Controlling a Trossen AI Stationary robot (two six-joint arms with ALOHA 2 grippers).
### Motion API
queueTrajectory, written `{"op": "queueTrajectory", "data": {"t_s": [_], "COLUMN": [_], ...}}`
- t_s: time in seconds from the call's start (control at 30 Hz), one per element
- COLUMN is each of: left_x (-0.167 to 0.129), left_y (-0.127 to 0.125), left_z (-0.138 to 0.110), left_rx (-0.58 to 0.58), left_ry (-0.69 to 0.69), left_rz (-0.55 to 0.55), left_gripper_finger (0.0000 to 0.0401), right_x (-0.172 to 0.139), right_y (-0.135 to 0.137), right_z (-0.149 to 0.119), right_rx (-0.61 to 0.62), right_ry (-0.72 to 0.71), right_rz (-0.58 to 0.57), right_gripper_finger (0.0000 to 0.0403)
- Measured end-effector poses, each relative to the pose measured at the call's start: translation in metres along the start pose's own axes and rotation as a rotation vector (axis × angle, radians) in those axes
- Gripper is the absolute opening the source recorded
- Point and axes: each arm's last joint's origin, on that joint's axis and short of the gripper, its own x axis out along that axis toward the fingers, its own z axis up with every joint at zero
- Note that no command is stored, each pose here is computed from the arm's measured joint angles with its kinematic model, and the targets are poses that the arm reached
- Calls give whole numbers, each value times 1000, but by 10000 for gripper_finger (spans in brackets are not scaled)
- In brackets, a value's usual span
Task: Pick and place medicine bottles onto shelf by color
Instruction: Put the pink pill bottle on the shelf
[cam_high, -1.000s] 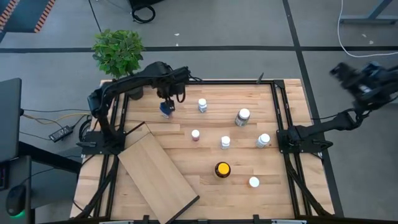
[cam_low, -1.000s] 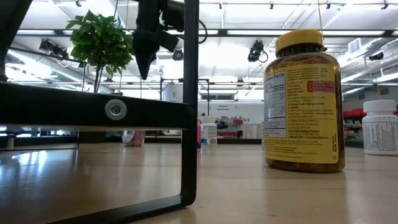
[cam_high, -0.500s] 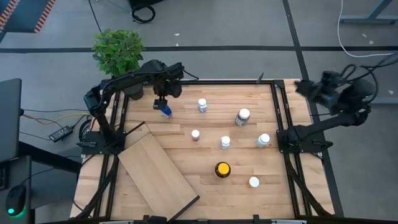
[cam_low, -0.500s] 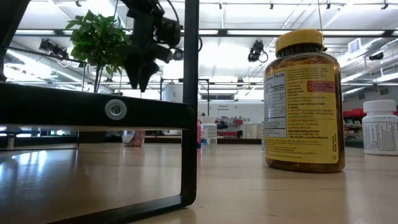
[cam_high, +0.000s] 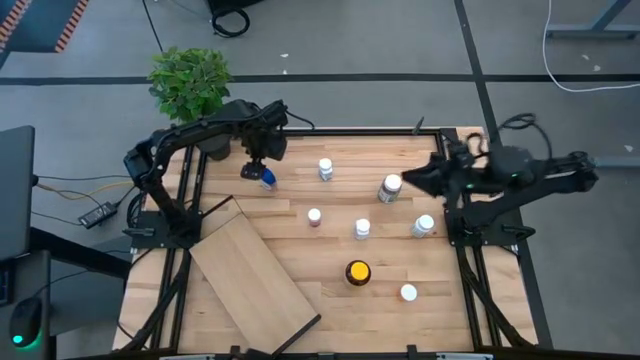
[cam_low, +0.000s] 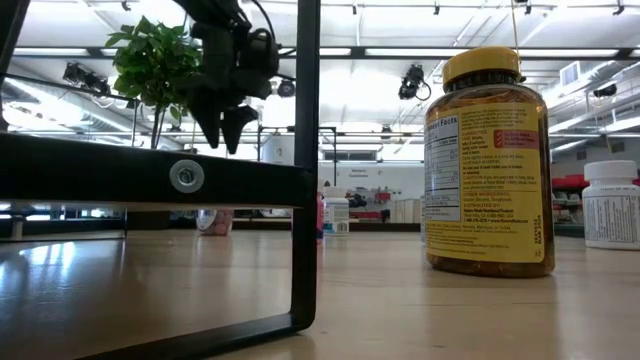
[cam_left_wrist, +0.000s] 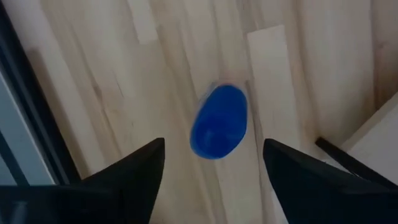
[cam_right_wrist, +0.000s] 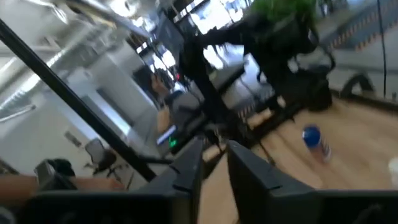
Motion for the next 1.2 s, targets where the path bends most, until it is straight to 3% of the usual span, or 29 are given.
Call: {"op": "queueTrajectory", "data": {"t_s": [0.2, 0.37, 0.5, 0.7, 0.93, 1.2], "left_x": [0, 0, 0, -8, -14, -9], "left_y": [0, -1, -4, -9, 2, 5], "left_z": [0, 0, -2, -7, -26, -34], "left_rx": [22, 8, -32, -65, -246, 33], "left_ry": [-6, 23, 105, 119, 120, 87], "left_rz": [-7, 6, 37, 33, 49, -2], "left_gripper_finger": [321, 340, 339, 326, 321, 306], "right_x": [20, 29, 33, 34, 34, 34], "right_y": [-1, -2, -1, -1, -1, -1], "right_z": [-11, -17, -20, -21, -21, -21], "right_rx": [49, 79, 102, 108, 130, 155], "right_ry": [55, 89, 118, 122, 123, 124], "right_rz": [-45, -59, -49, -50, -51, -50], "right_gripper_finger": [195, 242, 258, 261, 261, 261]}}
